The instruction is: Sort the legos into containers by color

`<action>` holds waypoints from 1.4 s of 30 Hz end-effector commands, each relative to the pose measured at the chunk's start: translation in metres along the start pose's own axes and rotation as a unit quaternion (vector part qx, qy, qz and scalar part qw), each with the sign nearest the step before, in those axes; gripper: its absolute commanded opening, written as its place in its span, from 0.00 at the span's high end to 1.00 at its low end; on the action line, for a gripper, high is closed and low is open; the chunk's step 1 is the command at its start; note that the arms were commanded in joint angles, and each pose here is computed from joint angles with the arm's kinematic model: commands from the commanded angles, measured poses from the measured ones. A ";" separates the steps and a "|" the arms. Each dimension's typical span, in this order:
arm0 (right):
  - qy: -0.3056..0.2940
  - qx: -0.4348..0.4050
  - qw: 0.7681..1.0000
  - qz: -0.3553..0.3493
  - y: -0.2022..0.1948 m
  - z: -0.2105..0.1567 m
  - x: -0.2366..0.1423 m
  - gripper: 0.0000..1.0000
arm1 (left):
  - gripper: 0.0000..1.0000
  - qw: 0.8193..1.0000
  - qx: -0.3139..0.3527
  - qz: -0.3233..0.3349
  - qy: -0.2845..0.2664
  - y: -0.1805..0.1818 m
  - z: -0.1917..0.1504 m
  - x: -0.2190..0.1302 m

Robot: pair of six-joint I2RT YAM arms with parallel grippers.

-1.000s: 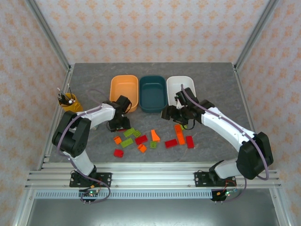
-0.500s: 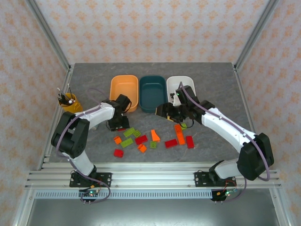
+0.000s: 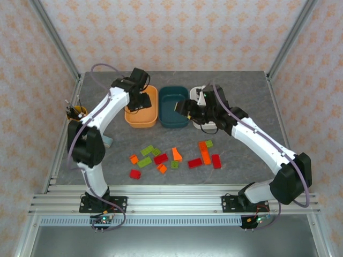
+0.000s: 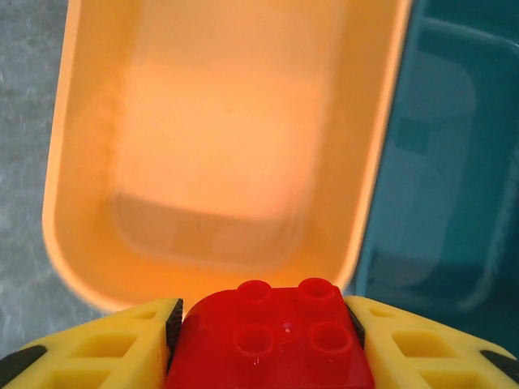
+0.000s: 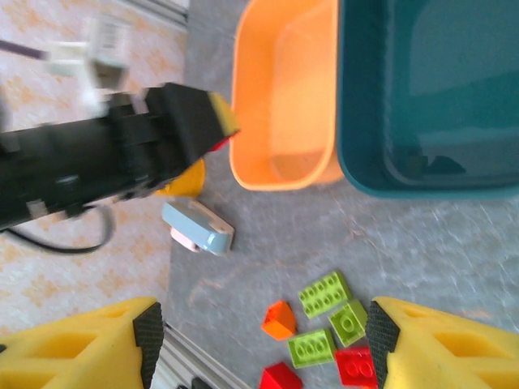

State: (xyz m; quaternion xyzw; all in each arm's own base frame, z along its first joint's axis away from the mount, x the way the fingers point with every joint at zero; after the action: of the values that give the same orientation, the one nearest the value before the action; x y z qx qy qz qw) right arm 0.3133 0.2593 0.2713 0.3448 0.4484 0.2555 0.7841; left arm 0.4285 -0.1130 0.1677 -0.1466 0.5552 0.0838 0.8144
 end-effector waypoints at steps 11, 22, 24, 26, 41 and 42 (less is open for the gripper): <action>-0.013 0.015 0.999 -0.035 -0.004 0.006 -0.003 0.31 | 0.52 0.995 -0.037 0.057 0.068 0.017 0.032 0.101; -0.030 -0.011 0.993 -0.113 -0.031 0.004 -0.036 0.31 | 0.26 0.998 -0.040 0.028 0.034 0.009 0.046 0.053; -0.030 -0.023 0.989 -0.144 -0.040 0.003 -0.045 0.31 | 0.25 0.999 -0.046 0.014 0.014 0.006 0.053 0.029; -0.024 -0.039 0.983 -0.177 -0.050 -0.001 -0.054 0.31 | 0.23 0.999 -0.051 -0.009 -0.011 0.001 0.059 0.000; 0.114 -0.046 0.936 -0.329 -0.145 -0.073 -0.067 0.32 | 0.16 0.979 -0.050 -0.188 -0.066 0.003 -0.038 -0.136; 0.127 -0.044 0.933 -0.334 -0.152 -0.079 -0.063 0.32 | 0.15 0.977 -0.048 -0.197 -0.061 0.004 -0.053 -0.135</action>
State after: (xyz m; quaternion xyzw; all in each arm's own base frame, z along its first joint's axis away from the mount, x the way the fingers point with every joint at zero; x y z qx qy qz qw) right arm 0.2424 0.1529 0.1788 0.1368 0.5907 0.0526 0.7935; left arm 0.3498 -0.1087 0.2923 -0.2627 0.4439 -0.0144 0.8566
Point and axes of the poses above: each hand's point on the last joint's axis, 136 mm out from that joint toward the fingers, its own x axis out along the fingers, its own y axis along the line the jaws close on, z = x × y, the point moved 2 cm from there along -x, back along the fingers, and after that the axes turned 1 degree about x, right-handed, at the moved point
